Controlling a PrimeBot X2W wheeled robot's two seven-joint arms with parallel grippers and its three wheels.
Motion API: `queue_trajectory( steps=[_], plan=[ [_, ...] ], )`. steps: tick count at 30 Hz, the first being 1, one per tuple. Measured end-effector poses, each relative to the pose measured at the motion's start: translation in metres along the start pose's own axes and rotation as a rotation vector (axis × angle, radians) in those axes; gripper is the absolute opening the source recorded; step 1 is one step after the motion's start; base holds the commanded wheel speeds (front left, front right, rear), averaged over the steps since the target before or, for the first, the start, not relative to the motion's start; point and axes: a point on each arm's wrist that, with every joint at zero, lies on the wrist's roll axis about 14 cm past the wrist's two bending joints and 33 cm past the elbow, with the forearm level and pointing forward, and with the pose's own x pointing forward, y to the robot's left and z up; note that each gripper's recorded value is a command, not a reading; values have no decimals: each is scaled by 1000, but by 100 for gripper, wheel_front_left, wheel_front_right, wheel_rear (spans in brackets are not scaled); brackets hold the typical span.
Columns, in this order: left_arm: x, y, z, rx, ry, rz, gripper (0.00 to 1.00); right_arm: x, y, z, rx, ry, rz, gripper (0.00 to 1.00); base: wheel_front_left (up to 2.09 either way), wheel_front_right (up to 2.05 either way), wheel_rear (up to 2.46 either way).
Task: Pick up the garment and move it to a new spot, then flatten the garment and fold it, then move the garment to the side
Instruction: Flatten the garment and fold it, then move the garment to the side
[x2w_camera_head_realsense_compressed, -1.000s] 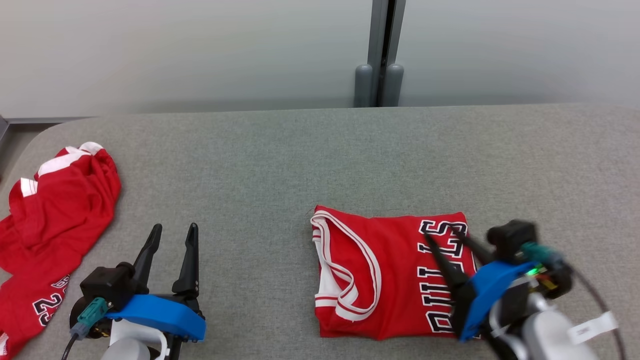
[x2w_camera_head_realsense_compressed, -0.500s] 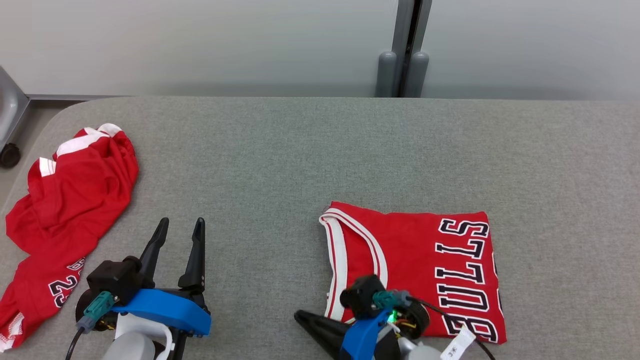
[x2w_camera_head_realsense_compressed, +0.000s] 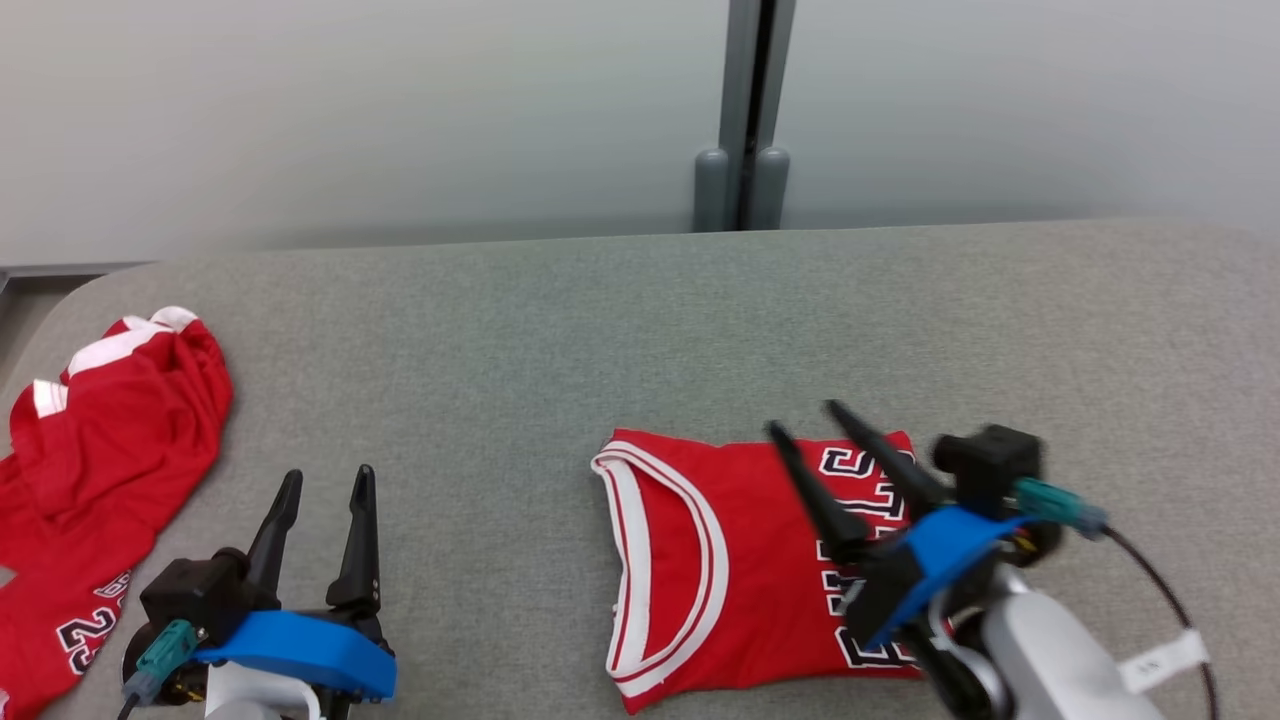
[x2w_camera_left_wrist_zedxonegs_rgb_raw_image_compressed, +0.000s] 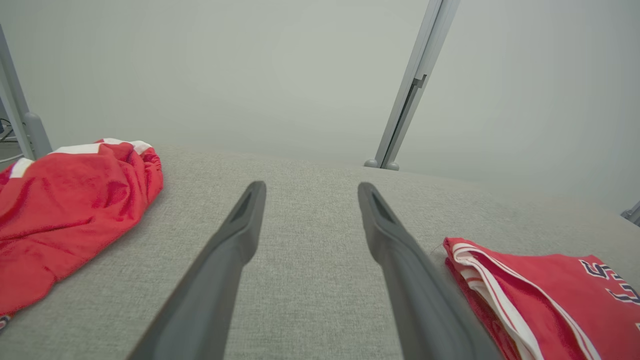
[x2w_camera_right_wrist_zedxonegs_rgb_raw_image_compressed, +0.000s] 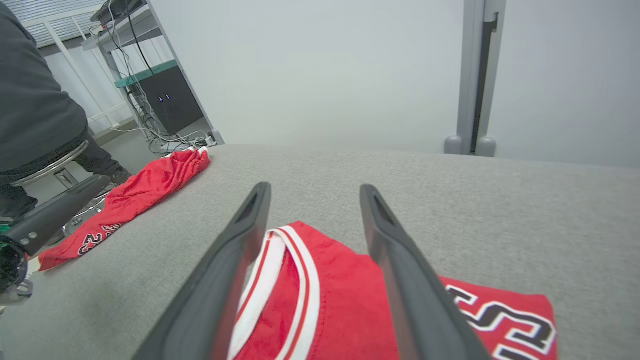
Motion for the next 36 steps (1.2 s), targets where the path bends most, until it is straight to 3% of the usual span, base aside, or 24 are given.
queue_trajectory(
  steps=[7,12,22,36],
  plan=[
    [-7,-5,-2,-9,0,-2,100,-67,-85,28,-90,-108,-292,100,0,0,0],
    [-11,-7,-1,-11,-8,-1,100,-109,-112,31,-112,-143,-430,100,0,0,0],
    [-14,-10,4,0,-23,-9,100,-125,-115,10,-126,-98,-453,100,0,0,0],
    [-19,-6,-1,1,-11,7,100,-117,-114,-7,-108,-40,-437,100,0,0,0]
  ],
)
